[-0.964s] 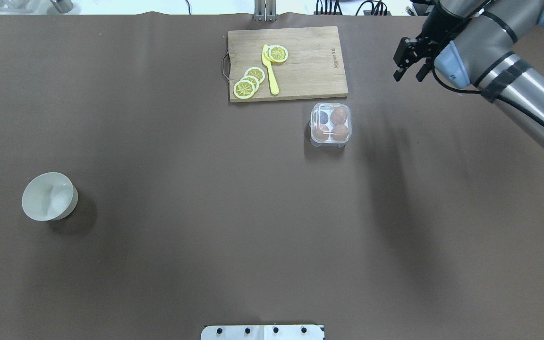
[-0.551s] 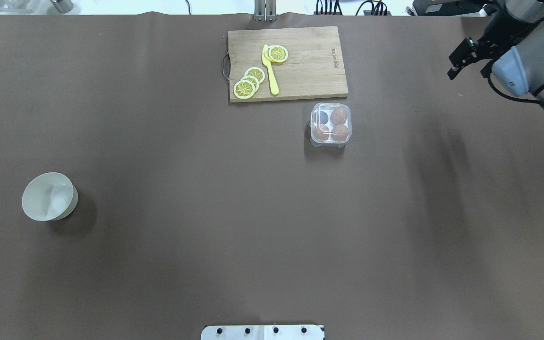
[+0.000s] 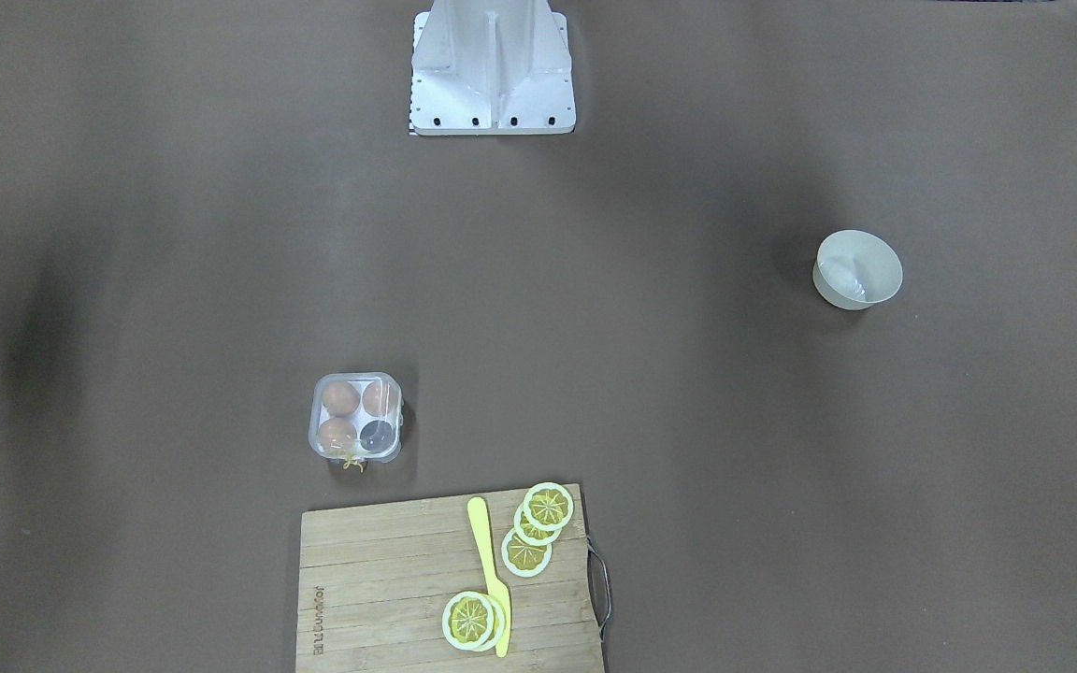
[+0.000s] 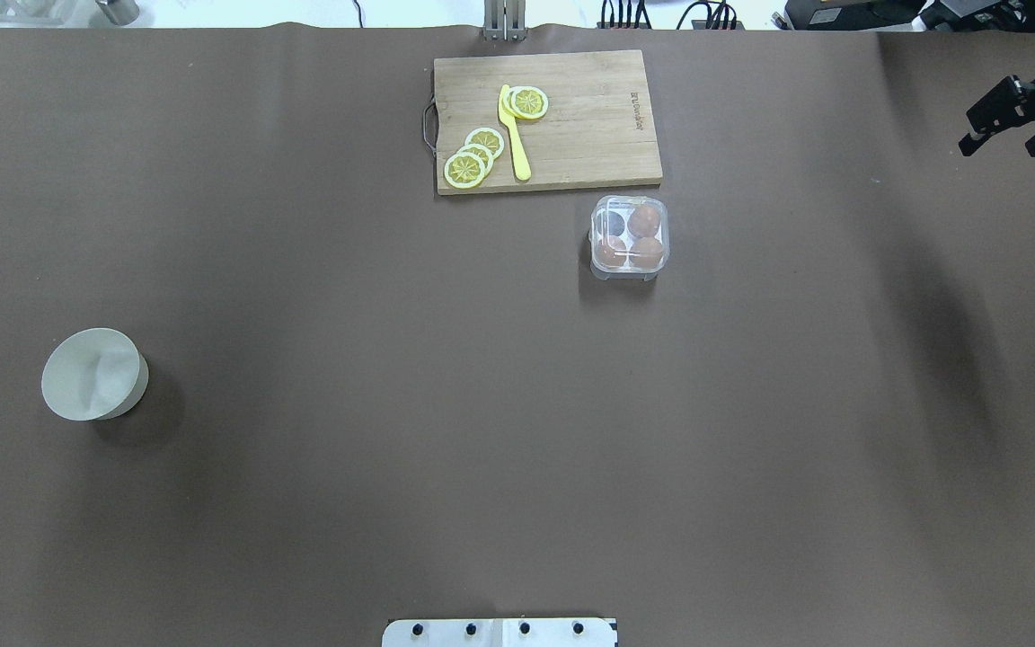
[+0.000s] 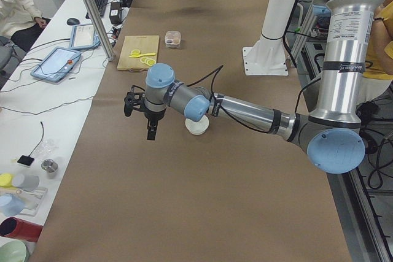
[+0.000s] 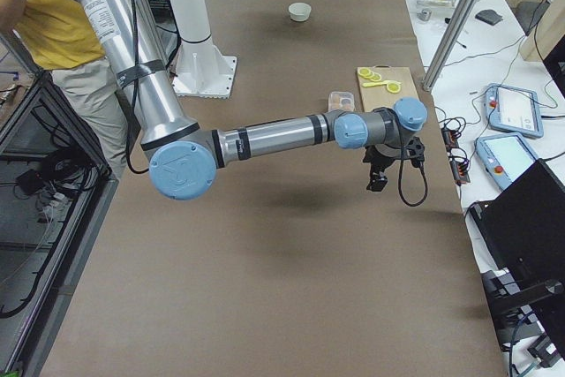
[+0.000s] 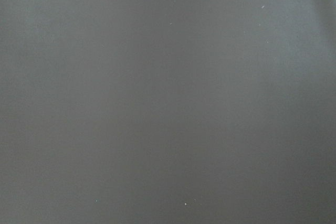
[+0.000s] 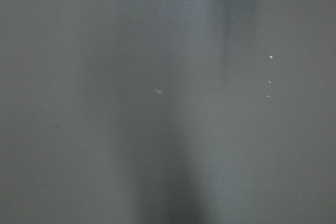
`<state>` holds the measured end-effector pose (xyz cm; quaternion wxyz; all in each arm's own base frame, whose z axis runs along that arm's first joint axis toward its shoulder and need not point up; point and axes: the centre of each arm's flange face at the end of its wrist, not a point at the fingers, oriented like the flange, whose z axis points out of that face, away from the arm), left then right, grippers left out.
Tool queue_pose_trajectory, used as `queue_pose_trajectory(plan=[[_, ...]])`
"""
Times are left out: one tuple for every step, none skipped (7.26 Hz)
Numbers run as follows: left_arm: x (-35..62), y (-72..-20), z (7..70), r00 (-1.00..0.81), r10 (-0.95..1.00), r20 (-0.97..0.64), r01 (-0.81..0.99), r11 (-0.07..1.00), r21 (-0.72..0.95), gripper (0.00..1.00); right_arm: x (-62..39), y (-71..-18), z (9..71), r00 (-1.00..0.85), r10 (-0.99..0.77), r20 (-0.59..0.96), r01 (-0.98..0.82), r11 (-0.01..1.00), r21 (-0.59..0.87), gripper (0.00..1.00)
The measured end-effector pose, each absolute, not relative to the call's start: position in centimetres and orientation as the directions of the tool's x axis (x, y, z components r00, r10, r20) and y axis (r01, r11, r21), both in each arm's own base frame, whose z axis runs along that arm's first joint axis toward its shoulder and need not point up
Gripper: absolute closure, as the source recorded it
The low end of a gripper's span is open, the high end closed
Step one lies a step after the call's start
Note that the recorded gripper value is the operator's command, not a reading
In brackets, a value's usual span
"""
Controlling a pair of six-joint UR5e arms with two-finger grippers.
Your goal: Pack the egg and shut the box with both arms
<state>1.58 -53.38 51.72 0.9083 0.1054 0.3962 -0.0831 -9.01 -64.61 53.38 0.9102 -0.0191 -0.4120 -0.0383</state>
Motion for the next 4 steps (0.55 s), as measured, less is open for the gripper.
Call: queue_pose_trajectory(plan=[[1.6,-53.4,52.0,0.673,-0.072,-0.736,0.234,0.965,0.12,0.03,-7.0,-62.9,55.4,0.677,-0.052,0.734,0.078,0.997,-0.002,0.0],[1.6,-53.5,52.4,0.674,-0.076,-0.734,0.234,0.965,0.114,0.03,-5.0,-60.9,57.3,0.698,-0.057,0.714,0.077,0.997,0.004,0.0],[1.6,-53.5,52.6,0.675,-0.08,-0.733,0.234,0.966,0.11,0.03,-3.6,-59.1,59.0,0.72,-0.055,0.691,0.074,0.997,0.002,0.0],[1.7,-53.6,53.1,0.676,-0.086,-0.731,0.233,0.967,0.102,0.03,-2.6,-57.7,60.3,0.741,-0.048,0.669,0.07,0.997,-0.006,0.0]])
